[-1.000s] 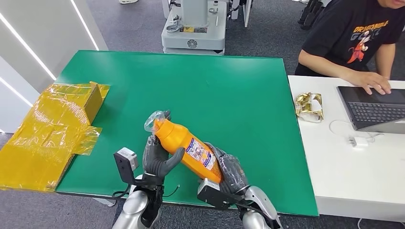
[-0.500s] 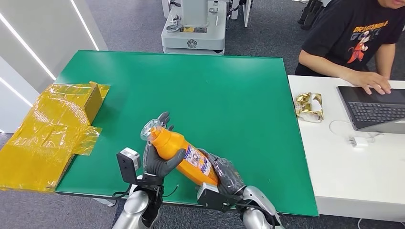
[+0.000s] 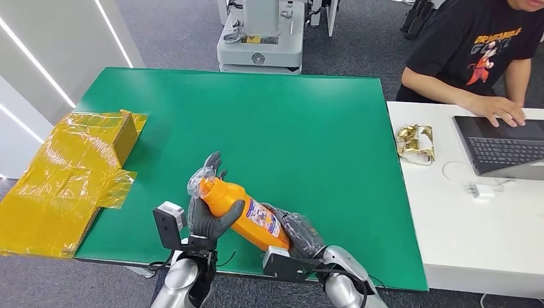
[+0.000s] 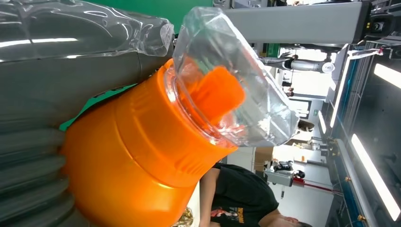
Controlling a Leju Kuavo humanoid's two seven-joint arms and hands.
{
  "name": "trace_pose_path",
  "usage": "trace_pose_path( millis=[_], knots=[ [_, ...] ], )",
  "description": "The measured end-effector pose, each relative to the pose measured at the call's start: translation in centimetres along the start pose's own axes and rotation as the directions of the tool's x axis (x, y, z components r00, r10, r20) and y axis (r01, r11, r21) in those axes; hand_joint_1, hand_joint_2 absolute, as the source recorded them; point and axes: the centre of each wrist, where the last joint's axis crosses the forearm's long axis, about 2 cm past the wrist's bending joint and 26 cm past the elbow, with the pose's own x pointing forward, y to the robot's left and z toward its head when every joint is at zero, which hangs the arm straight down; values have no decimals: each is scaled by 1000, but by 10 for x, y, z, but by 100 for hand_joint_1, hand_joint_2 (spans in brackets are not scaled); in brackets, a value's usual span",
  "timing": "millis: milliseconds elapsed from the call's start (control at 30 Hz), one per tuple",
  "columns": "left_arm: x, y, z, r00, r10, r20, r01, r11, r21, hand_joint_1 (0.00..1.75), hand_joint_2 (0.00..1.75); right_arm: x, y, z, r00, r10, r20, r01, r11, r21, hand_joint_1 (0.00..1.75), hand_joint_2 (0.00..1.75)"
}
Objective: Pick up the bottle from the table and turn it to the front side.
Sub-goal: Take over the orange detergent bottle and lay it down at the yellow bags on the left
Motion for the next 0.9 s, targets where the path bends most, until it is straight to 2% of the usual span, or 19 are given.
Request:
trace_pose_path(
  millis=[133,733,767,867,900],
  knots=[
    [0,1,0,1000,0,1,0,1000,3,175,175,-1,1,-1,1000,3,-2,-3,1000,10,175,175],
    [1,-2,-1,999,31,28,-31,999,-16,175,175,-7,-3,-7,1000,30,7,-30,1000,5,175,175],
    [2,-2,-2,999,31,29,-31,999,-16,175,175,-7,-2,-7,1000,31,7,-31,1000,5,157,175],
    [2,-3,-2,999,33,33,-32,999,-16,175,175,-6,-2,-8,999,31,10,-31,999,-13,26,175],
    [3,-3,-3,999,31,34,-30,999,-15,175,175,-5,-1,-8,1000,23,16,-23,999,-37,0,175]
  ],
)
